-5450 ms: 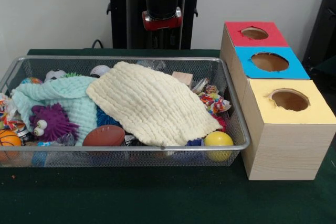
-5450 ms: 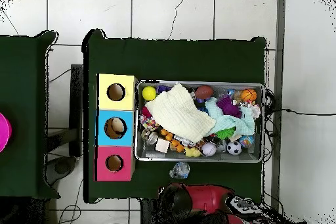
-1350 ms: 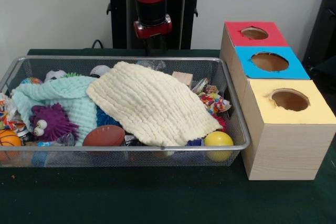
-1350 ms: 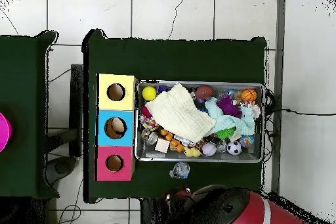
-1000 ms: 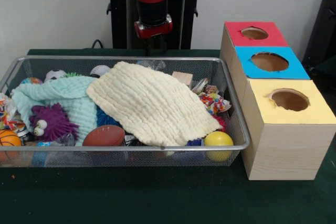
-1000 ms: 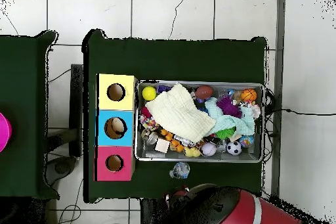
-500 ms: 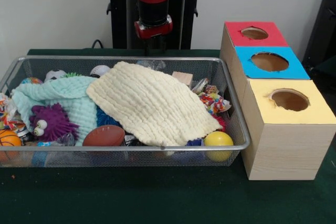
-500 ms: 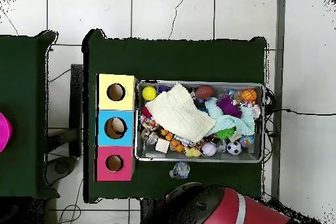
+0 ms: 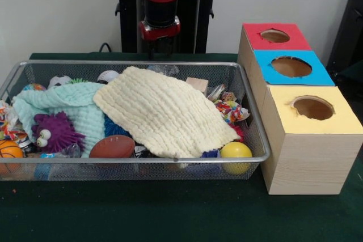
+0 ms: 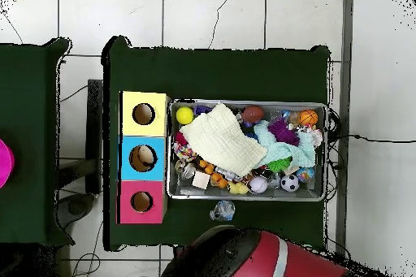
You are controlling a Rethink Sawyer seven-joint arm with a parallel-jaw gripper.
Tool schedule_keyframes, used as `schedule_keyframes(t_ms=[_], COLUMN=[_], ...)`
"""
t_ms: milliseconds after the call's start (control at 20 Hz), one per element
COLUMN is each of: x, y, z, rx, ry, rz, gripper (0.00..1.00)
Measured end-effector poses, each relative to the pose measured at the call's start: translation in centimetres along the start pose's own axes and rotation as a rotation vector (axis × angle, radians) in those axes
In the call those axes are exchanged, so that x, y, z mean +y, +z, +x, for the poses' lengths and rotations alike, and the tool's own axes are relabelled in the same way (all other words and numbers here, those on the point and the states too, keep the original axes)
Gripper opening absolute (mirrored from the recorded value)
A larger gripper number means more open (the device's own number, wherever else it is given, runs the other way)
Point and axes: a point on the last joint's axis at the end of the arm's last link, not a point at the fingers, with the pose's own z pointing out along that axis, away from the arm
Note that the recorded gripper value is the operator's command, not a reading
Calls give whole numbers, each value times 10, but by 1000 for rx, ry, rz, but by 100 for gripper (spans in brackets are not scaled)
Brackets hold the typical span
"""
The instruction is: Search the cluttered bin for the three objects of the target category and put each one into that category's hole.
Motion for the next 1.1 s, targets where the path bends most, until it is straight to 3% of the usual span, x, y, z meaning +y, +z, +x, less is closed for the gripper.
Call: schedule_keyframes(t_ms=[600,1100], x=[-8,-19], y=[-9,-24], z=[-3,-16], rx=[-5,-24], ry=[1,60], rz=[38,66], gripper=[100,100])
